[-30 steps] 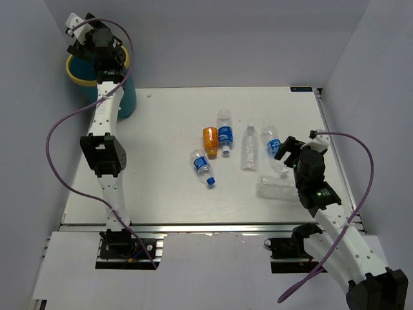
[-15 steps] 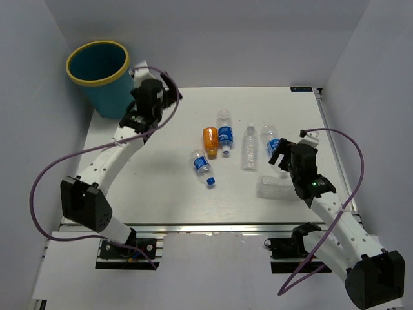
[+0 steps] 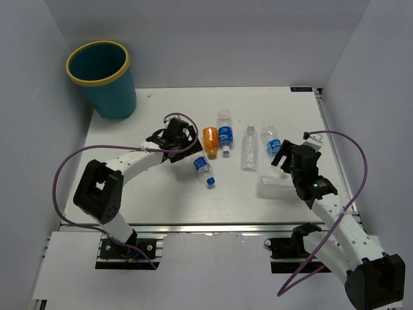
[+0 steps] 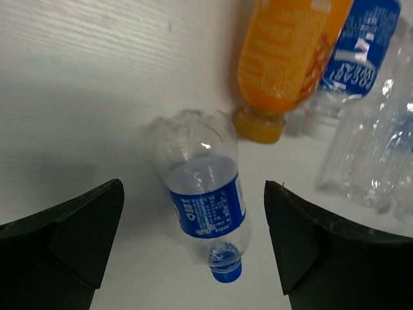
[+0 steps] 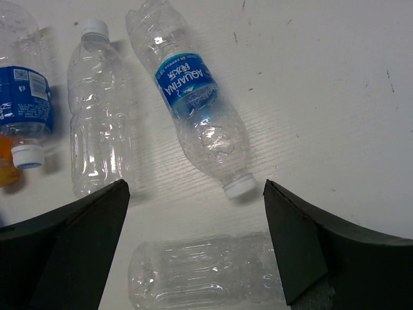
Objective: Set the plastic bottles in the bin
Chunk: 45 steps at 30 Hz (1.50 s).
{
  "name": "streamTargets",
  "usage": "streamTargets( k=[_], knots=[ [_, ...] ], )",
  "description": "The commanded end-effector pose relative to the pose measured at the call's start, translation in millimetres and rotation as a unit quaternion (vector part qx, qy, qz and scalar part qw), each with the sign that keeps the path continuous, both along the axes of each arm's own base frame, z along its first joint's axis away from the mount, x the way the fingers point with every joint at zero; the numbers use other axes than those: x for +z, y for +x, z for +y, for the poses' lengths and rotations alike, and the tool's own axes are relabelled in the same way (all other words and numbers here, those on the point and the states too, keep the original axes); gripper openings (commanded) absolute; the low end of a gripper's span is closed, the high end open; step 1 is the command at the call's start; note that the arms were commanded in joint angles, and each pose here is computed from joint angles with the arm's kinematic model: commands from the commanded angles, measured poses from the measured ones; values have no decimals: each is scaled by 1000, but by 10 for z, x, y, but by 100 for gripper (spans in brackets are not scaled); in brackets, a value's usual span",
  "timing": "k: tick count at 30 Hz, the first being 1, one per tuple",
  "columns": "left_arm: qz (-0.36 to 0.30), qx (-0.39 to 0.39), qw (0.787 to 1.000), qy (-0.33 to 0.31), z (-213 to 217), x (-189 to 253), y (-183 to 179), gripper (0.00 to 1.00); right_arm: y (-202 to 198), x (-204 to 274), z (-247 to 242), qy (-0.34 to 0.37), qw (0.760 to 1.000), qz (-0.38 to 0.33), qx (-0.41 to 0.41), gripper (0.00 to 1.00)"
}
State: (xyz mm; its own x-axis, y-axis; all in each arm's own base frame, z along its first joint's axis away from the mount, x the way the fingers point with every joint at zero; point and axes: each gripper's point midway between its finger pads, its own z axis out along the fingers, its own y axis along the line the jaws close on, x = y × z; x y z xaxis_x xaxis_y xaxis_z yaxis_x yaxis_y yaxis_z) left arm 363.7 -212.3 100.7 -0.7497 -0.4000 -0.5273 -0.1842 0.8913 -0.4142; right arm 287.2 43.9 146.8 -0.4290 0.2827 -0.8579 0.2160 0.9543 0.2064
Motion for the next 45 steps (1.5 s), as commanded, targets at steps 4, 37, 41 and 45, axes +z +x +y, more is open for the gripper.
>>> streamTargets(
  k=[4,37,41,45],
  knots=[
    [56,-40,997,-46,-412,-391,-200,98,-4,2,-14,4,1000,-8,-3,89],
    [-450,496,738,81,3641,3764,1837,48,52,-2,40,-19,999,-23,33,89],
    [-436,525,721,125,3829,3481,2216,53,57,15,59,-20,999,-25,41,89],
    [-442,534,708,137,3888,3507,2207,98,69,6,84,-21,998,-26,49,89]
  ],
)
